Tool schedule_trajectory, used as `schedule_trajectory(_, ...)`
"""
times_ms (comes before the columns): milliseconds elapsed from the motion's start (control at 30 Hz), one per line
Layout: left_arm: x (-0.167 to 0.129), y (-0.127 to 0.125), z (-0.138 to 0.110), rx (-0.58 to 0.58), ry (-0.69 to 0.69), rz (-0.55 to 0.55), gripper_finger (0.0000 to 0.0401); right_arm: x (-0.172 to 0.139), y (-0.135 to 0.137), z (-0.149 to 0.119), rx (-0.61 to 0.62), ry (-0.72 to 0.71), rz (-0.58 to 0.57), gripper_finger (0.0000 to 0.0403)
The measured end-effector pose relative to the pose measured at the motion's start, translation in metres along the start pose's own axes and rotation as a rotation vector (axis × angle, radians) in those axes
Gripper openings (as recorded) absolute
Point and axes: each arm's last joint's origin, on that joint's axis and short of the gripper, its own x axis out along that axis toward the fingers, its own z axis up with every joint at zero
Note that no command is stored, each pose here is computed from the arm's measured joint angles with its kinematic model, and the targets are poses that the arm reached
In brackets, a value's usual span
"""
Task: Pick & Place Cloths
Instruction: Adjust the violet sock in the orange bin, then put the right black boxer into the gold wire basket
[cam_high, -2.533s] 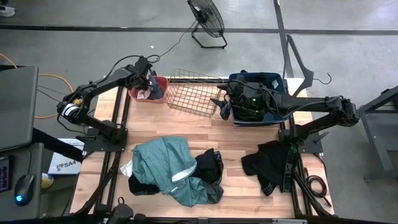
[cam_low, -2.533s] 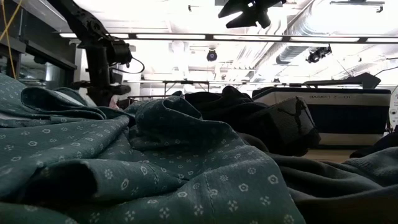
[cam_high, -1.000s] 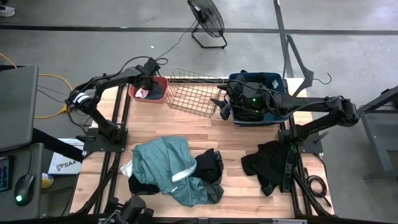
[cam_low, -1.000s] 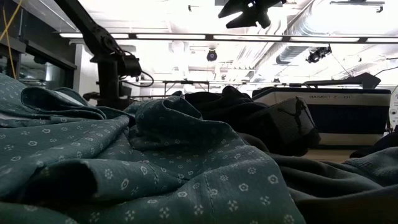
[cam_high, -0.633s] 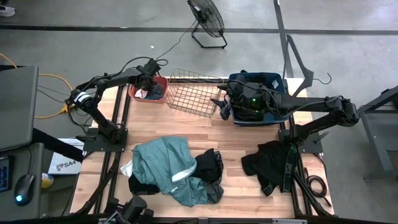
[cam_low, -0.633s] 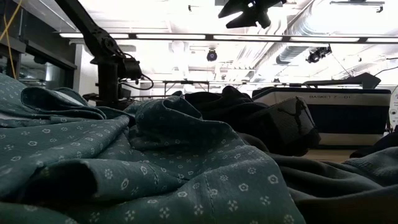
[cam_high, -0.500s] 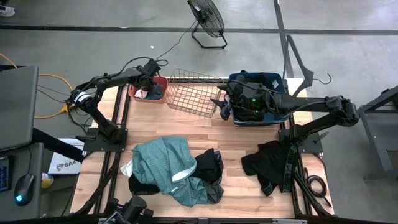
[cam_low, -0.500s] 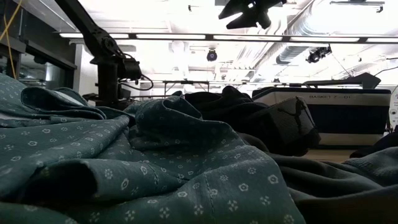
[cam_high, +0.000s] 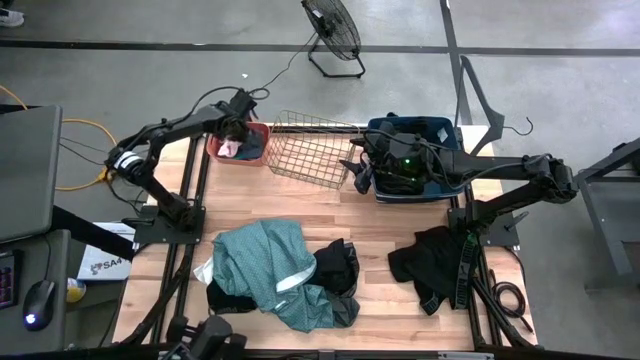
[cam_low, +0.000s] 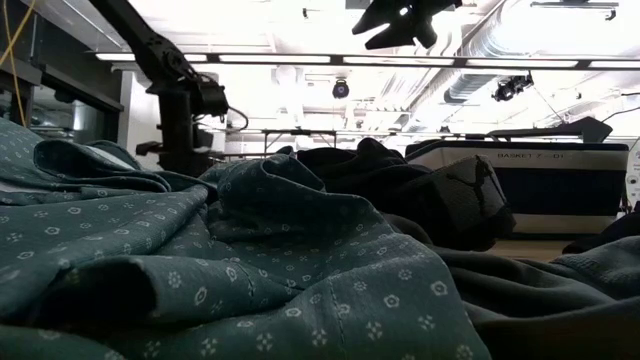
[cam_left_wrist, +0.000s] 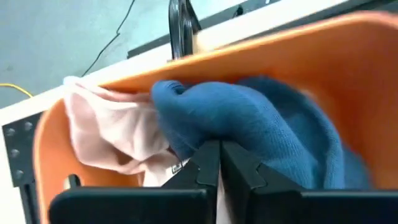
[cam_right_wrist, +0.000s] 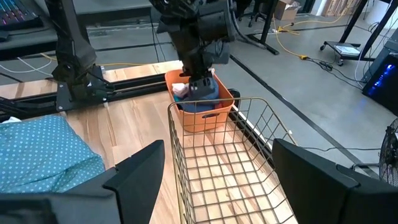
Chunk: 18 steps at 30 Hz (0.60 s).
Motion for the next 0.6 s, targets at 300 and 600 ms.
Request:
schedule_trajectory(300, -0.025, 0.008, -0.001, -0.003, -0.020, 0.000, 0.0097, 0.000, 0.000, 0.000, 0.012, 0.002, -0.001, 0.0288)
schedule_trajectory(600, -0.069, 0.022, -0.001, -0.033, -0.175, -0.038, 0.0133, -0.006, -0.002, -0.008, 0.002, 0.099, -0.007, 0.0288)
